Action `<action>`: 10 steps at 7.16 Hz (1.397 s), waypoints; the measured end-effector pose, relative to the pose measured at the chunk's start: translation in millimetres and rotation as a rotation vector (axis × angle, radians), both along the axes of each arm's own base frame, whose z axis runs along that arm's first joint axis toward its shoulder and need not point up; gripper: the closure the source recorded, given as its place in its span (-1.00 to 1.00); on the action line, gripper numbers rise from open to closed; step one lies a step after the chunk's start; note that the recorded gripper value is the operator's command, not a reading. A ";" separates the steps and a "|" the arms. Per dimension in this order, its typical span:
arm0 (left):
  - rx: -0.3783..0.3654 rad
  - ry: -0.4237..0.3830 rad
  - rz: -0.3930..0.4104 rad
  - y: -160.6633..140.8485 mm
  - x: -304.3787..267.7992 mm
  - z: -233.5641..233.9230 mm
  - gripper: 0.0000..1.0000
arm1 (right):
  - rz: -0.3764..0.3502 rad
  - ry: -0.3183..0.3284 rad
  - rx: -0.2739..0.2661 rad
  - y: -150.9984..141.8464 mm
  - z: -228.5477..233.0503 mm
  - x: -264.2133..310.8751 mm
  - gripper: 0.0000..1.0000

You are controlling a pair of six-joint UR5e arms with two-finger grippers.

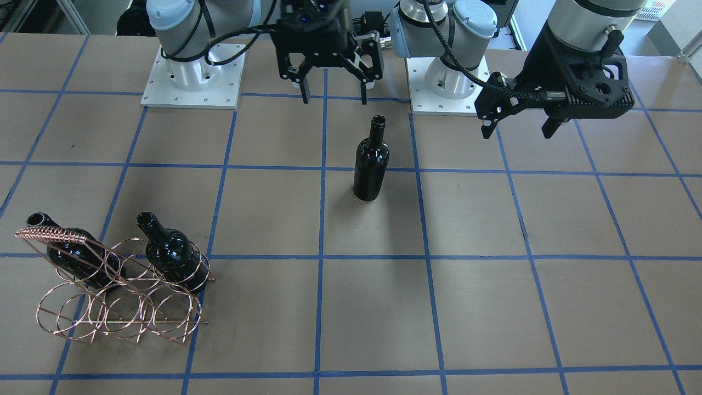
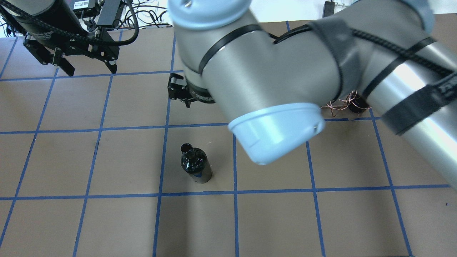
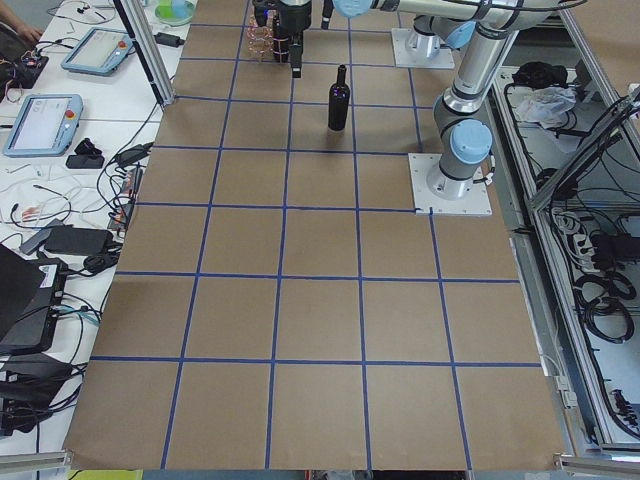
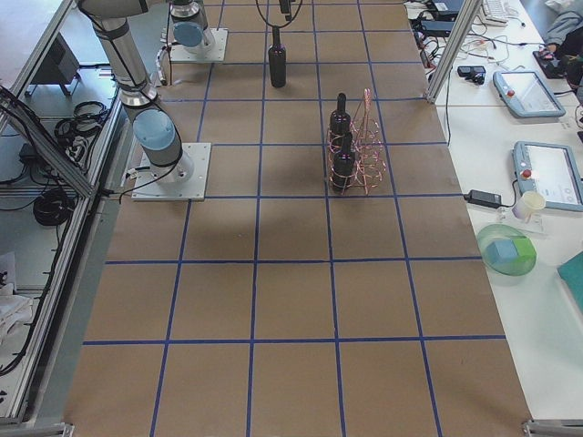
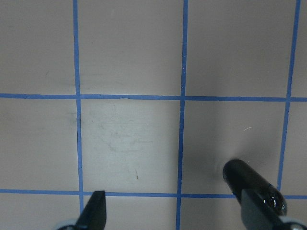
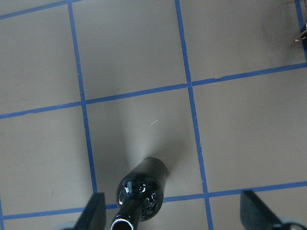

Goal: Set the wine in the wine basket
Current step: 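Reach the right gripper over to the upright bottle and grip its neck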

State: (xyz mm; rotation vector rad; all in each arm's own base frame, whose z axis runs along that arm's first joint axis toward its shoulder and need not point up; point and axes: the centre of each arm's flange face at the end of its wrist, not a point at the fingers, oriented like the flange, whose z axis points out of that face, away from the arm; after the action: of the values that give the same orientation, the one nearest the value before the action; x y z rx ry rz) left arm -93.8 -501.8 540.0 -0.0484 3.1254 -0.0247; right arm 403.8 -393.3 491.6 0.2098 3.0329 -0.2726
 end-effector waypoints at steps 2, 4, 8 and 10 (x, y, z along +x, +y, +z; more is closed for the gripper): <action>-0.007 0.000 0.000 4.0 -0.3 3.9 -1.00 | 0.059 0.046 0.033 -3.2 -41.8 30.1 -1.00; -0.009 -0.001 0.001 6.0 0.0 5.7 -1.00 | 0.142 0.032 0.082 -13.1 -76.5 48.9 -1.00; -0.015 -0.001 0.005 6.1 2.0 7.2 -1.00 | 0.222 0.017 0.191 -7.4 -97.8 55.5 -0.67; -0.017 -0.001 0.010 5.5 4.3 7.4 -1.00 | 0.223 0.019 0.235 -3.2 -103.1 55.9 -0.14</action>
State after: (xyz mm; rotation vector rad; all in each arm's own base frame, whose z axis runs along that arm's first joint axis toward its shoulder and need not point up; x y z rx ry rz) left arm -89.5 -496.3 547.4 -0.0639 3.1244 -0.0514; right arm 459.7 -396.5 388.5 -0.1163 3.0644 0.0996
